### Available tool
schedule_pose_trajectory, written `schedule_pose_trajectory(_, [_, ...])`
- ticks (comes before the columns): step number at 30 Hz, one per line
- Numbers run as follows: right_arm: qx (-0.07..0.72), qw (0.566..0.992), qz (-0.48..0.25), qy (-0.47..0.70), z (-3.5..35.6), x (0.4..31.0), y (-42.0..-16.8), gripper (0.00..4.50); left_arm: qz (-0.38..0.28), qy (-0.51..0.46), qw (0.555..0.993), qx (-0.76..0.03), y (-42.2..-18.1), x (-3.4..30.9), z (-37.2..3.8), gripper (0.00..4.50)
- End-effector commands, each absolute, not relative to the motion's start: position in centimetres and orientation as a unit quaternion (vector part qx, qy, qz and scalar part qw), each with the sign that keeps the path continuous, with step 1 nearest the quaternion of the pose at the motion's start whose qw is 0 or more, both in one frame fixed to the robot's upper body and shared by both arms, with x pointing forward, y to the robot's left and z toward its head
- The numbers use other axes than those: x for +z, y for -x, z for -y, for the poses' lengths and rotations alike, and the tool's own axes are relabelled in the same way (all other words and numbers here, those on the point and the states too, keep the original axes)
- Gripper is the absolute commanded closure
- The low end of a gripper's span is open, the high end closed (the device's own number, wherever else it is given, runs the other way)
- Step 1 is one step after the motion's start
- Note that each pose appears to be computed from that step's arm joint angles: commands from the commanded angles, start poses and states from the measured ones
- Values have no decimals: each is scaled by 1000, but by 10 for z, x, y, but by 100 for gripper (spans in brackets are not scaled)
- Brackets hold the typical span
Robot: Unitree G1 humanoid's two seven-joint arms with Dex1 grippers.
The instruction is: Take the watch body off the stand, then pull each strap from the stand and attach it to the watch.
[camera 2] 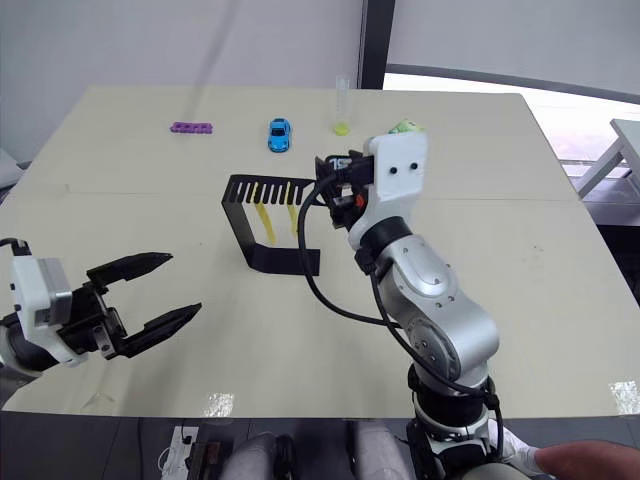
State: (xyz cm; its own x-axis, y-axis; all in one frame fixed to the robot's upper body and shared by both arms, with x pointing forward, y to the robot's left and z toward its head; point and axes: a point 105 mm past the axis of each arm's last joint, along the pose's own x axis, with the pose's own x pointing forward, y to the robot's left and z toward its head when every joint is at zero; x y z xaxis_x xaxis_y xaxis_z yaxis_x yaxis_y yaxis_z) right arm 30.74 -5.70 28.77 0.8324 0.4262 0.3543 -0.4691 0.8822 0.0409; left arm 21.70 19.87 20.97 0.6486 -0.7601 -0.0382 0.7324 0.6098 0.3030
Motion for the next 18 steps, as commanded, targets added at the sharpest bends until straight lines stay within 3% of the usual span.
schedule_pose_trajectory(1, [260,934,239,-52,68,314,-293,260,61,-155,887,-430,-218,213,-196,0])
schedule_pose_trajectory(6, [230,947,224,-27,112,300,-303,260,70,-158,873,-457,-225,214,-189,0])
schedule_pose_trajectory(12, [201,968,152,-2,168,238,-318,260,75,-148,861,-481,-230,210,-179,0])
schedule_pose_trajectory(18, [234,971,54,1,179,162,-309,260,85,-130,849,-504,-233,207,-166,0])
